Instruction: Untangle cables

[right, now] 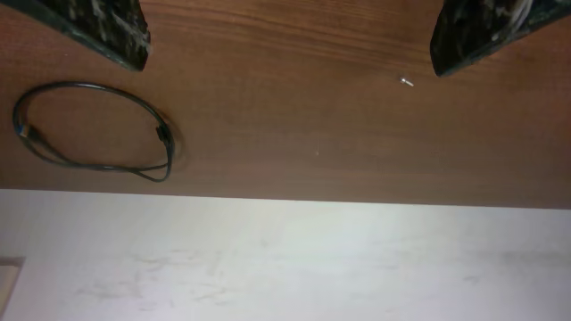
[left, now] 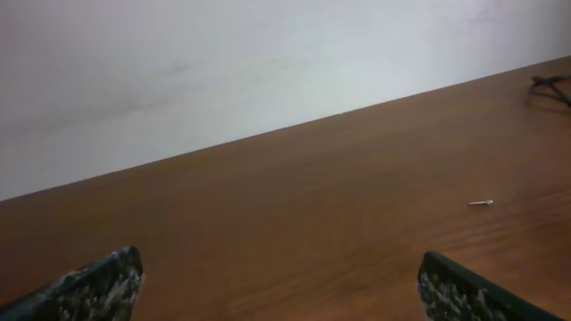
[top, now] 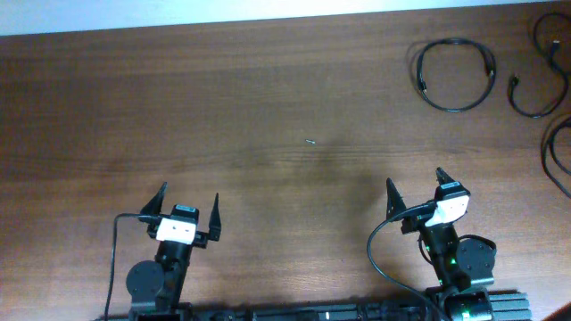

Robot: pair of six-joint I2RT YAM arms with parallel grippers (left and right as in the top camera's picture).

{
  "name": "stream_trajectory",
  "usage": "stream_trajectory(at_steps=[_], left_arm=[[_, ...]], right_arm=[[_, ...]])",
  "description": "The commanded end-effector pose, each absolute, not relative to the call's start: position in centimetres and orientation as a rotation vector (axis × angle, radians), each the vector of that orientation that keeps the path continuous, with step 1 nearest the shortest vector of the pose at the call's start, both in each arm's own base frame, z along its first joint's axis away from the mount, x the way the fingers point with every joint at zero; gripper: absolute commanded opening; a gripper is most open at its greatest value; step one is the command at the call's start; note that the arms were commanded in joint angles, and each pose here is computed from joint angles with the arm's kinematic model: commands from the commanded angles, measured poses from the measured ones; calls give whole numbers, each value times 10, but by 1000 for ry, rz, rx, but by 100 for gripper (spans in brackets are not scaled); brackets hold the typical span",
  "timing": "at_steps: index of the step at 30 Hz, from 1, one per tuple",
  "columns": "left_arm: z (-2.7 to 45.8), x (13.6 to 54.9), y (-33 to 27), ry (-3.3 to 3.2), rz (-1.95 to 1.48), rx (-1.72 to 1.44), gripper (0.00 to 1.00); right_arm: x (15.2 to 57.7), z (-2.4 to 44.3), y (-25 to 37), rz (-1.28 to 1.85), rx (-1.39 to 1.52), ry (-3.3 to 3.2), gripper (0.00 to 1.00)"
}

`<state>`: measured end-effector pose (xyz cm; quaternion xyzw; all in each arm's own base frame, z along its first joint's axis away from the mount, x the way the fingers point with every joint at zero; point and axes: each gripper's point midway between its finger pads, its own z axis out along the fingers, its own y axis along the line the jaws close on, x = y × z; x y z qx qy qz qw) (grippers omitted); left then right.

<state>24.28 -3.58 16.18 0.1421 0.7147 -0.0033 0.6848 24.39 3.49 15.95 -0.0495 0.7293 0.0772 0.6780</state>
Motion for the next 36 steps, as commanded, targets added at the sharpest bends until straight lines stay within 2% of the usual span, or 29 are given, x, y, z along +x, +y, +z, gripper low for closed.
stream_trajectory(at_steps=[1,9,36], left_arm=[[156,245,-19,1637,19,194,99],[155,246,-9,1655,-9,60,99],[157,246,-9,1646,12,89,99]], right_arm=[[244,156,35,165,-114,1648,99],[244,156,35,165,-114,1648,99],[244,156,35,165,-114,1648,99]])
